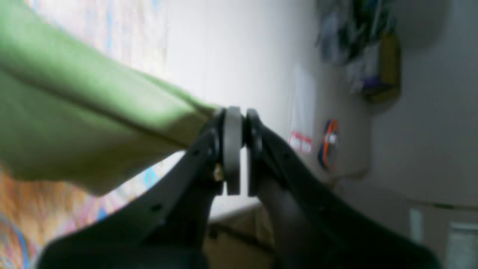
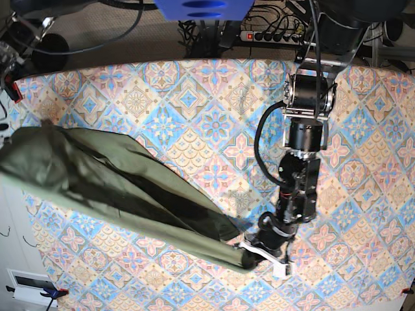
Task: Layout the t-shirt on the table in an organized manner, then fold the t-shirt properly
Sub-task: 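Lift the shirt high with both grippers and fling it onto the table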
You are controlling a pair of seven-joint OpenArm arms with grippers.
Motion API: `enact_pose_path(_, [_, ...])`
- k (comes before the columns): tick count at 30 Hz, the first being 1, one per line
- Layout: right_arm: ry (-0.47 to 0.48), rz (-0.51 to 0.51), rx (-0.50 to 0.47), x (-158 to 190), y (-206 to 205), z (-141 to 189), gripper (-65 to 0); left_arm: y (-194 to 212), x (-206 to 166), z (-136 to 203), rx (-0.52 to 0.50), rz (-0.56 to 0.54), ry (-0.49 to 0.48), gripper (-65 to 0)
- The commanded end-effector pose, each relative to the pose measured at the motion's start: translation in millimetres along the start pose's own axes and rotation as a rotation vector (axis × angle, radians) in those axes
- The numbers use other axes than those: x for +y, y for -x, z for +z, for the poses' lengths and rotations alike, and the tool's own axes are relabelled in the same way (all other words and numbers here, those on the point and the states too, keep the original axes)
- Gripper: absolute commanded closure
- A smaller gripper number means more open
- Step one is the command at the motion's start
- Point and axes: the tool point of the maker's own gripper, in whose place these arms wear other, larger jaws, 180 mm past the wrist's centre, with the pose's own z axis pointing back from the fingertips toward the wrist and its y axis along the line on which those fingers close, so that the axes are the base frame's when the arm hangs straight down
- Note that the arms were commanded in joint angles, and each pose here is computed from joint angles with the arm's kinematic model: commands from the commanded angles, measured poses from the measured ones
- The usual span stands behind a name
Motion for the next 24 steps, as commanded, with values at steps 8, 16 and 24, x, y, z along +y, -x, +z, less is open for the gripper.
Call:
enact_pose_path(8, [-0.014,-0.115,-0.097,-24,-60,-36,-0.5,-152,-23,23,-0.279,-0.032,0.086,0.0])
enact_pose_path(16, [-0.124,-0.160,-0.259,-27,-162,-70,-0.5,-238,-32,25,-0.363,0.018,0.116,0.0])
enact_pose_path(24, [-0.215,-0.180,-0.468,-42,-265,-79,-0.5,-289,-36,19,-0.418,0.069,0.093,0.0])
